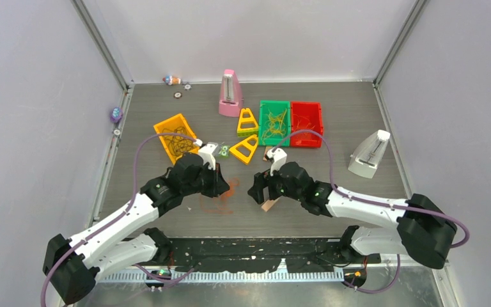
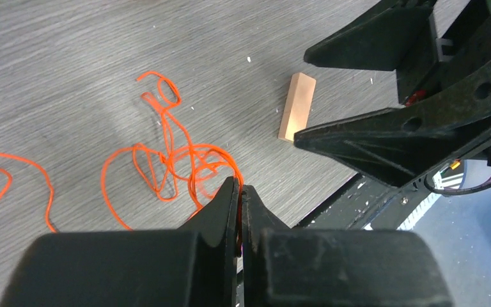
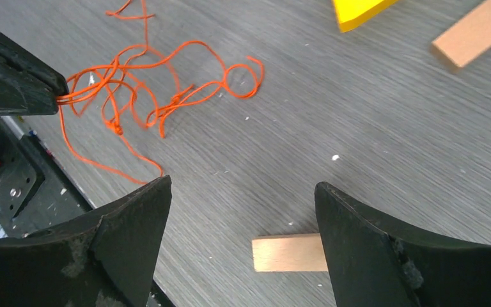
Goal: Untangle the cables
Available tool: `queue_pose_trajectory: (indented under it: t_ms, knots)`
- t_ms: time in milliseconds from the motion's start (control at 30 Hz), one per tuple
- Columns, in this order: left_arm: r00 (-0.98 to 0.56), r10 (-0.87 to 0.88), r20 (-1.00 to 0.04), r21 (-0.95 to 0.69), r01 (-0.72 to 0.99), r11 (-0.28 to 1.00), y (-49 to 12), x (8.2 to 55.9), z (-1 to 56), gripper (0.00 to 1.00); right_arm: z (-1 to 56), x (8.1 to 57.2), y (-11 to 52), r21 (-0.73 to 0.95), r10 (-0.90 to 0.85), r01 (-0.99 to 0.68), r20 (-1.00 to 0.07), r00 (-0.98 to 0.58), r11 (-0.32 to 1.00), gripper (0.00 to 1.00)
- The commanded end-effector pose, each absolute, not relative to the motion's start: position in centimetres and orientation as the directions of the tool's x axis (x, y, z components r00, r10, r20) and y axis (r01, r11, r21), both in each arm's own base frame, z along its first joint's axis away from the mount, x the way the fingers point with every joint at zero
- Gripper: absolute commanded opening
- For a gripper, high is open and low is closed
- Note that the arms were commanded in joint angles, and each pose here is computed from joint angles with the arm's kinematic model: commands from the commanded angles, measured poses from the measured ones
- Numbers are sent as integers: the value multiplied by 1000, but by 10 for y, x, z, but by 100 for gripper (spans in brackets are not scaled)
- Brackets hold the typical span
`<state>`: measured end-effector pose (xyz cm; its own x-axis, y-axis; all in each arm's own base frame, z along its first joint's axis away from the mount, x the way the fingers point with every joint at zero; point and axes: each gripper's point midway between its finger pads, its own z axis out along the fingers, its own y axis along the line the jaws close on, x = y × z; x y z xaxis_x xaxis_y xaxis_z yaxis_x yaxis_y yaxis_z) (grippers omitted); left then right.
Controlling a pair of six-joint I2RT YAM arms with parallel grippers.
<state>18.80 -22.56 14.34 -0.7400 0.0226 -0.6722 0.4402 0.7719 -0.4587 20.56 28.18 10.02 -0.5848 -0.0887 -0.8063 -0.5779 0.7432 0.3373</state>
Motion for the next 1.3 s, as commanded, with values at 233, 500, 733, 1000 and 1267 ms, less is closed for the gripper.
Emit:
queue_pose_trajectory:
  t_ms: [233,500,733,1000,1267]
  knots:
    - [-691,70,-720,-363,461,810,-209,194,153,0,114,213,320,350,-125,-668,-823,-554,657,88]
    - [-673,70,-736,-351,468,811,-205,193,152,0,94,224,327,284,-189,-663,-816,-547,693,88]
    - [-718,12,-696,-326,331,886,-187,200,120,0,89,230,336,166,-251,-649,-829,-500,743,89]
    - [-796,-125,-592,-420,173,891,-171,205,83,0,92,238,356,86,-308,-650,-828,-468,755,89]
    - [-814,-178,-553,-452,113,885,-163,210,69,0,73,243,368,11,-401,-614,-749,-528,789,89]
